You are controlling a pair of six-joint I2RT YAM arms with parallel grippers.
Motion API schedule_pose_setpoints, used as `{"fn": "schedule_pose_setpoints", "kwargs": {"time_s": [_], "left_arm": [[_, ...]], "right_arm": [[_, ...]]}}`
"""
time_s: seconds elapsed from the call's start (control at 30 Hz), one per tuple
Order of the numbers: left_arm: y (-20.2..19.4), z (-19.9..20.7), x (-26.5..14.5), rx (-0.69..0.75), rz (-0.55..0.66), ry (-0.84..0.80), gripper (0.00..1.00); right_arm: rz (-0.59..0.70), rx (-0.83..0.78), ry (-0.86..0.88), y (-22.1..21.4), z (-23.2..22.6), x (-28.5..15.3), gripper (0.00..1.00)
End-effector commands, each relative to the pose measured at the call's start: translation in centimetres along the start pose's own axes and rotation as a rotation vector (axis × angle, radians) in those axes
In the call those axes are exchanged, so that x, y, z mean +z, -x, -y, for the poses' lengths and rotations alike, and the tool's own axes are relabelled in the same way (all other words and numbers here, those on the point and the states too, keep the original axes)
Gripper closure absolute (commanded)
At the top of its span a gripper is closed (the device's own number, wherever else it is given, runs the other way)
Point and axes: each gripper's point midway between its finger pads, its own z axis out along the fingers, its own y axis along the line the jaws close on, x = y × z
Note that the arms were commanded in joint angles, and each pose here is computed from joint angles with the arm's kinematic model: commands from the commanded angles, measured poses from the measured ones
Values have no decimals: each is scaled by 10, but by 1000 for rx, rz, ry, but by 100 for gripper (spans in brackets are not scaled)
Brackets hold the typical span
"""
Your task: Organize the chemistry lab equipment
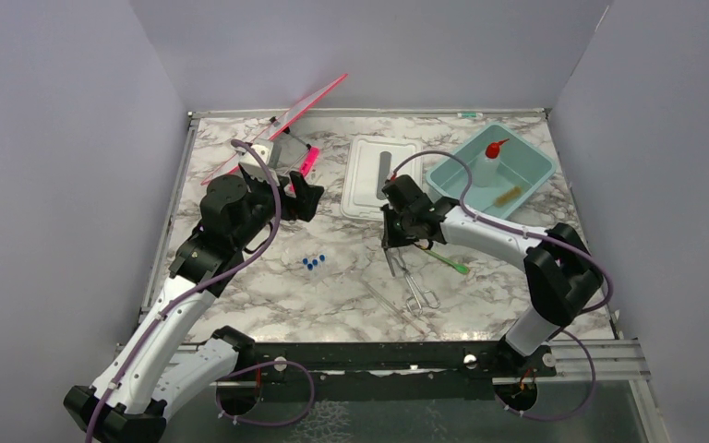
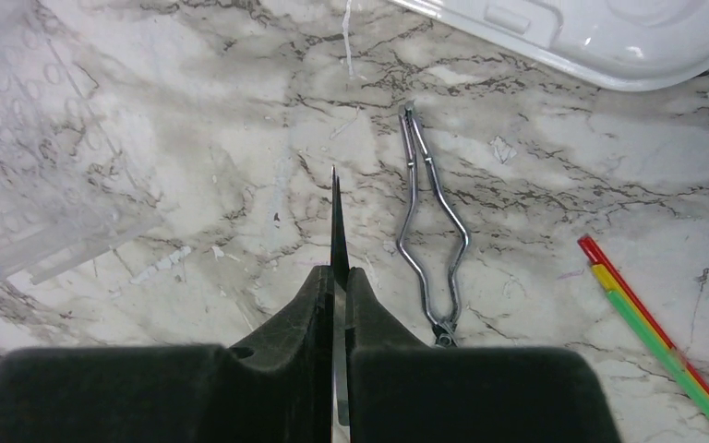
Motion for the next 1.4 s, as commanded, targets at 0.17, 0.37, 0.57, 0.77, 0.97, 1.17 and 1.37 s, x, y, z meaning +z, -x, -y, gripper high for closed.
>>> {"fn": "schedule_pose_setpoints", "kwargs": {"time_s": [0.17,0.37,0.57,0.77,0.97,1.17,1.37], "left_arm": [[12,1,-6,10,34,2,16],[14,4,-6,9,39,-6,16],[17,6,-7,8,44,-18,16],[14,17,-5,13,30,-84,16],[10,20,-4,11,16,-100,16],[8,20,0,9,4,-104,16],[6,18,4,10,-7,-92,17]], "right_arm": [[237,31,20,73,-9,-64,91],[480,149,-110,137,39,-146,92],[644,340,-356,163,126,-217,92],[614,564,-557,143,201,-221,94],[541,665,-610,135,242,-183,95],[382,728,-692,116,266,-124,96],[306,796,-712,104,279,-83,95]]}}
